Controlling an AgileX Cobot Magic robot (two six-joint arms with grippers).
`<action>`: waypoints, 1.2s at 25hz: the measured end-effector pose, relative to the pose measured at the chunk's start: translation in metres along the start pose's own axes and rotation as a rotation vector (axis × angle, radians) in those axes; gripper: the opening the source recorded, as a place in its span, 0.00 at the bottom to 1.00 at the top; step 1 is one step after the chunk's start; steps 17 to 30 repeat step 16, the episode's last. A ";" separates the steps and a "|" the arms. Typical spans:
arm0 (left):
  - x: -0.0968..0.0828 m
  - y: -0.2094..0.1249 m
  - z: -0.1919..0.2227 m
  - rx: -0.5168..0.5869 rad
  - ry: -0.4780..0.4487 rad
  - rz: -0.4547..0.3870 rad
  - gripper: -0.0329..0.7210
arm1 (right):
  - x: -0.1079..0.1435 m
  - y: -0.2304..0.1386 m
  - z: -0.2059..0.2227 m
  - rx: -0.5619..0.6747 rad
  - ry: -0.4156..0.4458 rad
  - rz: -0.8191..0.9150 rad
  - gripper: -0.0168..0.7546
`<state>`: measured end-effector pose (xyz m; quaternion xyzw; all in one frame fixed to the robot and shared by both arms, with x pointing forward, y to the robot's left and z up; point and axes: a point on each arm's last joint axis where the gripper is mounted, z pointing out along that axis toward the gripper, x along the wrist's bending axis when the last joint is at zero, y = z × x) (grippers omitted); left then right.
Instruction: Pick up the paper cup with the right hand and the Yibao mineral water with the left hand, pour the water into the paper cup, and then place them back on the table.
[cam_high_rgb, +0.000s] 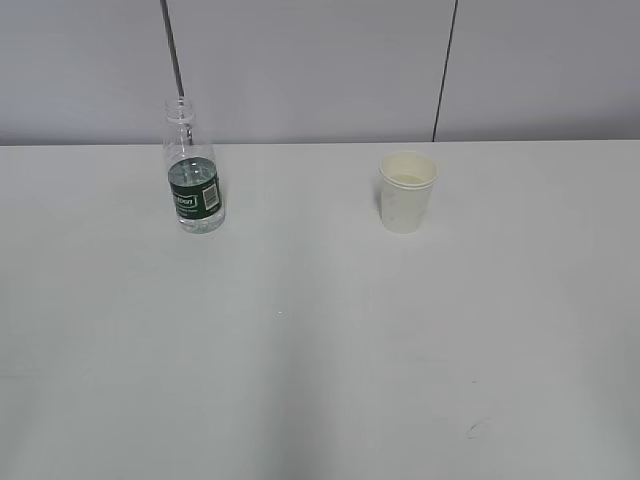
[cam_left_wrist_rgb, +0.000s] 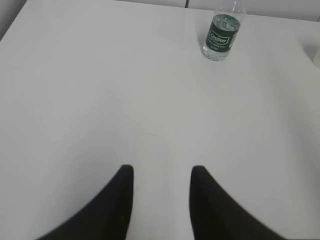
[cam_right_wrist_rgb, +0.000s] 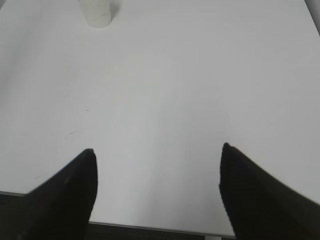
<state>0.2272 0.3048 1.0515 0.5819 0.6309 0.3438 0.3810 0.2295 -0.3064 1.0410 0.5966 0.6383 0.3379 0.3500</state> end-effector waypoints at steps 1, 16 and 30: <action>0.000 0.000 0.000 0.000 0.000 0.000 0.37 | 0.000 0.000 0.000 0.000 0.000 0.000 0.79; 0.000 0.000 0.000 0.000 0.000 0.000 0.37 | 0.000 0.000 0.000 -0.002 0.000 0.000 0.78; 0.000 0.000 0.000 0.000 0.000 0.000 0.37 | 0.000 0.000 0.000 -0.002 0.000 0.000 0.78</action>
